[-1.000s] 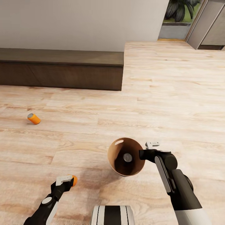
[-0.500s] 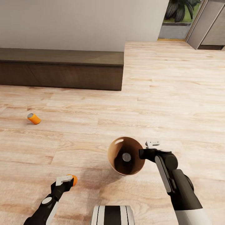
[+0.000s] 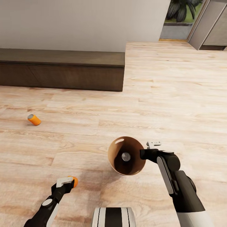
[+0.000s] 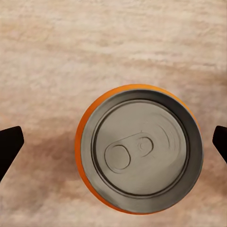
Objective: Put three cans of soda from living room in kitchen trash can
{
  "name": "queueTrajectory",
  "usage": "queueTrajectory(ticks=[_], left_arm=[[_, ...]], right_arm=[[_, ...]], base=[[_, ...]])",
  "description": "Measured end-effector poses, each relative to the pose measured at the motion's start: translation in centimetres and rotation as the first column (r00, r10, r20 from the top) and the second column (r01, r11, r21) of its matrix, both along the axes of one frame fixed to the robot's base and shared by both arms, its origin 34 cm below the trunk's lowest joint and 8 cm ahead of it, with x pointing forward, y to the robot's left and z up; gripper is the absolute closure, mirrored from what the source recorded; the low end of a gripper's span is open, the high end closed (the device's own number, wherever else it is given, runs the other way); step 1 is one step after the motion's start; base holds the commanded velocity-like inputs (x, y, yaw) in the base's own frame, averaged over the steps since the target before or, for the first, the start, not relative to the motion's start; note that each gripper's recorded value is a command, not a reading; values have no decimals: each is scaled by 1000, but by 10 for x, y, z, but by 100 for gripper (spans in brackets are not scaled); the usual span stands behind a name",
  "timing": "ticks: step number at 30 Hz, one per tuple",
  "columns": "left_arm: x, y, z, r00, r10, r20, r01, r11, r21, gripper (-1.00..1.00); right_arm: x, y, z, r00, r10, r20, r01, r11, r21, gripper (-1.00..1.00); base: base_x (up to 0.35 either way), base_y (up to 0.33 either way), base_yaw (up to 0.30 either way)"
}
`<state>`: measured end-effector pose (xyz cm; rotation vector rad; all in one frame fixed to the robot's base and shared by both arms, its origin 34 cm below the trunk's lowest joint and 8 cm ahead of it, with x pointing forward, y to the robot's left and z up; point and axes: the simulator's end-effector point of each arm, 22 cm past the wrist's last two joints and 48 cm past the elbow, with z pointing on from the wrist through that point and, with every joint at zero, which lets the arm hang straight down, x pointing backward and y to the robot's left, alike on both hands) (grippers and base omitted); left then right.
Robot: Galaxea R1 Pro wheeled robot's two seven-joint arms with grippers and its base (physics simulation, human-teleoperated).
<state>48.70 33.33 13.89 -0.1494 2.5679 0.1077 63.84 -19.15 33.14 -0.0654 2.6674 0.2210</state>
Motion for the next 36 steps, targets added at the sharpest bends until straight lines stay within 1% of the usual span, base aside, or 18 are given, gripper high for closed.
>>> queueTrajectory(ticks=[6,10,13,18,36], left_arm=[[0,0,0,1000,0,0,0,1000,0,-100],[-6,0,-7,1000,0,-16,0,1000,0,-100],[-5,-1,-7,1000,-3,-15,3,1000,0,-100],[-5,-5,-7,1000,-19,-17,19,1000,-2,-100],[-5,-6,-7,1000,-23,-17,22,1000,-3,-100]], right_arm=[[0,0,0,1000,0,2,0,1000,-4,100],[-3,0,-9,1000,0,-15,0,1000,0,100],[-3,-1,-9,1000,0,-14,0,1000,-6,100],[-3,1,-9,1000,0,-15,0,1000,1,100],[-3,0,-9,1000,0,-15,0,1000,-1,100]], base=[[0,0,0],[0,0,0],[0,0,0],[0,0,0],[0,0,0]])
